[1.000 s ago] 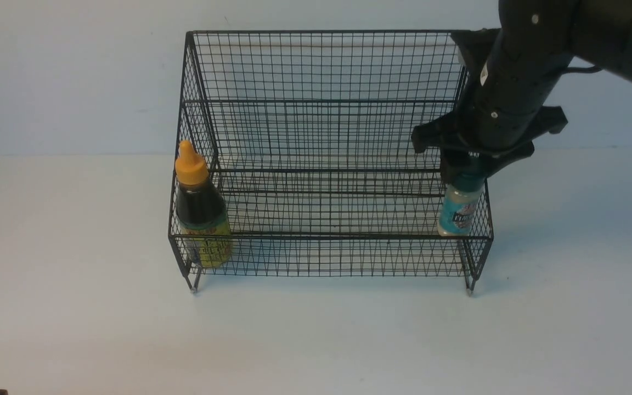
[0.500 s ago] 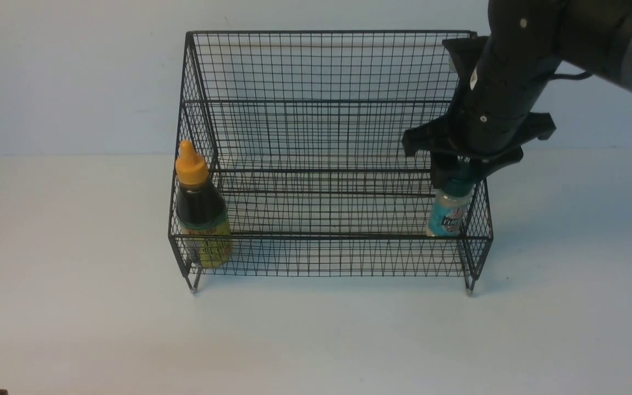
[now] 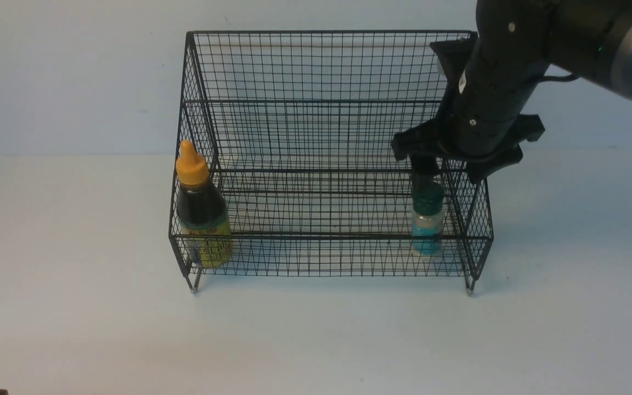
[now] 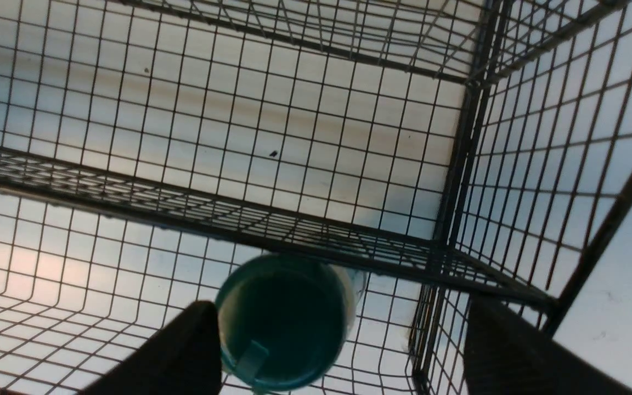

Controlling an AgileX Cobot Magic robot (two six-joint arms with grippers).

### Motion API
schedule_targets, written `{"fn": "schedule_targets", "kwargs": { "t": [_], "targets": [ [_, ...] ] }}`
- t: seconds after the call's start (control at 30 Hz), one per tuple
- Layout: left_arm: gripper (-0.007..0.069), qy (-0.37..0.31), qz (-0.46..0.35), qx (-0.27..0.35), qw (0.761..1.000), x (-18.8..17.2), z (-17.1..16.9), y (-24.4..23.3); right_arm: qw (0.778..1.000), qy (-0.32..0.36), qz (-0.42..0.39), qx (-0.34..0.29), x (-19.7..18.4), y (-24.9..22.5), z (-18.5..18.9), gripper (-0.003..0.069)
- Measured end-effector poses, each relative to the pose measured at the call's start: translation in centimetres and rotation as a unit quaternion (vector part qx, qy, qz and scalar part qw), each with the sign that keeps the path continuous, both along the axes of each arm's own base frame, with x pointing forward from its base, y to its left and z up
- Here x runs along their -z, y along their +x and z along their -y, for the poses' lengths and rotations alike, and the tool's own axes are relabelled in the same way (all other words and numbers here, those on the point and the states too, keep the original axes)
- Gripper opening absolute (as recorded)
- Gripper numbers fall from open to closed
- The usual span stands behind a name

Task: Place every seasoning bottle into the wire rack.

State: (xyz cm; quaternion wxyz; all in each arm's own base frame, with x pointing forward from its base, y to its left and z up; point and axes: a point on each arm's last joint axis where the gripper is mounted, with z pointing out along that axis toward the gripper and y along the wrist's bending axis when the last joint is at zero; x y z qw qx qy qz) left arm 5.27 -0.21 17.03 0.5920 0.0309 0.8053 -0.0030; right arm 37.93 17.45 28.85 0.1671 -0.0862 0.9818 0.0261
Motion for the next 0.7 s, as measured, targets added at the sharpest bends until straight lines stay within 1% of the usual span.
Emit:
{"fn": "schedule_targets", "kwargs": {
  "t": [0.23, 0.3, 0.47, 0.53, 0.57, 0.6, 0.63, 0.67, 0.7],
  "targets": [
    [-0.0005, 0.0, 0.0, 0.0, 1.0, 0.0, 0.0, 0.0, 1.0, 0.0, 0.006, -0.01, -0.5, -0.3, 0.1, 0.0552],
    [-0.0005, 0.0, 0.0, 0.0, 1.0, 0.0, 0.0, 0.0, 1.0, 0.001, 0.018, -0.022, -1.5, -0.7, 0.3, 0.0552],
    [-0.0005, 0.0, 0.0, 0.0, 1.0, 0.0, 0.0, 0.0, 0.997, 0.02, 0.064, -0.037, -5.6, -2.7, 1.2, 0.0541],
    [-0.0005, 0.0, 0.0, 0.0, 1.0, 0.0, 0.0, 0.0, 0.993, 0.04, 0.103, -0.048, -9.1, -4.7, 2.0, 0.0497],
    [-0.0005, 0.0, 0.0, 0.0, 1.0, 0.0, 0.0, 0.0, 0.992, 0.042, 0.107, -0.049, -9.4, -4.9, 2.1, 0.0487],
    [-0.0005, 0.0, 0.0, 0.0, 1.0, 0.0, 0.0, 0.0, 0.988, 0.057, 0.133, -0.055, -11.6, -6.5, 2.7, 0.044],
    [-0.0005, 0.0, 0.0, 0.0, 1.0, 0.0, 0.0, 0.0, 0.984, 0.068, 0.153, -0.059, -13.1, -7.8, 3.2, 0.0413],
    [-0.0005, 0.0, 0.0, 0.0, 1.0, 0.0, 0.0, 0.0, 0.978, 0.084, 0.179, -0.063, -15.2, -9.7, 4.0, 0.036],
    [-0.0005, 0.0, 0.0, 0.0, 1.0, 0.0, 0.0, 0.0, 0.974, 0.092, 0.195, -0.063, -16.3, -11.0, 4.6, 0.0328]
  ]
}}
